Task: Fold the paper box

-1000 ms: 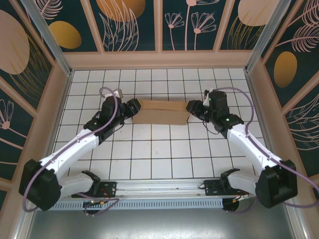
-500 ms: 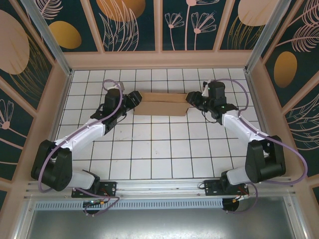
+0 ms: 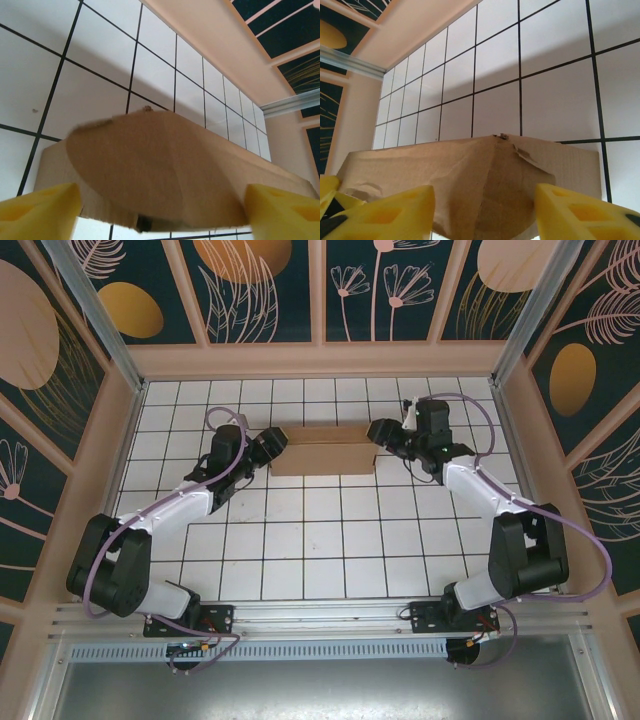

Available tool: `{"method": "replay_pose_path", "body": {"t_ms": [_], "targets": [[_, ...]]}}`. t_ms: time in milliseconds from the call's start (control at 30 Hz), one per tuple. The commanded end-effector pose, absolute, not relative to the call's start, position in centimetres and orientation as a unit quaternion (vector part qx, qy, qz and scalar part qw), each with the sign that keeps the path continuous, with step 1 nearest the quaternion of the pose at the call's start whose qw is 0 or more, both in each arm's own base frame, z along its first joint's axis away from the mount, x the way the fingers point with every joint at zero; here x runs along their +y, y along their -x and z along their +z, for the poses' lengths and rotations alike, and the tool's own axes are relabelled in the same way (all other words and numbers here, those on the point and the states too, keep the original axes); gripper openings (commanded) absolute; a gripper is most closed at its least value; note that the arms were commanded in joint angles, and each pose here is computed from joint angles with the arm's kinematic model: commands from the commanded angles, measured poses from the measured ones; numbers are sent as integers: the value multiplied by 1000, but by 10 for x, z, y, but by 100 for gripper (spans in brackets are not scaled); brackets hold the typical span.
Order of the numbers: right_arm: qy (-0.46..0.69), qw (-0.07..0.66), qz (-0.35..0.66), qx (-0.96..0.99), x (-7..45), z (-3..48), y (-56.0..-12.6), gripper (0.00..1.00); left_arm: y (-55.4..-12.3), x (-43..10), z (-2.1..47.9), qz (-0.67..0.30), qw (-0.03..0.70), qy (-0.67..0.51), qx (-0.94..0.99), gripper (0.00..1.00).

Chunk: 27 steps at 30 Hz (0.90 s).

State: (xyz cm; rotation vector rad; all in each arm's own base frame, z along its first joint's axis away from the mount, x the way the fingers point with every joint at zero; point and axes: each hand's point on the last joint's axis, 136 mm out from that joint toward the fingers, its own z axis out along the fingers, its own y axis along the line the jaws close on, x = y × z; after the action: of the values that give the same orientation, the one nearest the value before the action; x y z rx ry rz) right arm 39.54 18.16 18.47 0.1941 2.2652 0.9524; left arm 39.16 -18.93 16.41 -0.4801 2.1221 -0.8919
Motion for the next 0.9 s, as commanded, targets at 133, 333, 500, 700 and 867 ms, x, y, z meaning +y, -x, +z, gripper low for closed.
{"method": "replay_pose_path", "body": {"t_ms": [133, 333, 500, 700, 867], "targets": [[-56, 360, 363, 858, 178, 215, -403, 65, -406, -183, 210, -339, 425, 168, 822, 99], [-22, 416, 307, 856, 157, 250, -402, 67, -398, -164, 241, -261, 479, 96, 833, 99], [69, 503, 246, 825, 147, 293, -402, 61, -388, -147, 281, -168, 562, -17, 809, 99], [255, 609, 229, 716, 180, 329, -383, 50, -379, -136, 294, -78, 610, -115, 780, 97], [357, 650, 182, 646, 192, 332, -372, 50, -360, -150, 278, 14, 635, -316, 705, 94]]}}
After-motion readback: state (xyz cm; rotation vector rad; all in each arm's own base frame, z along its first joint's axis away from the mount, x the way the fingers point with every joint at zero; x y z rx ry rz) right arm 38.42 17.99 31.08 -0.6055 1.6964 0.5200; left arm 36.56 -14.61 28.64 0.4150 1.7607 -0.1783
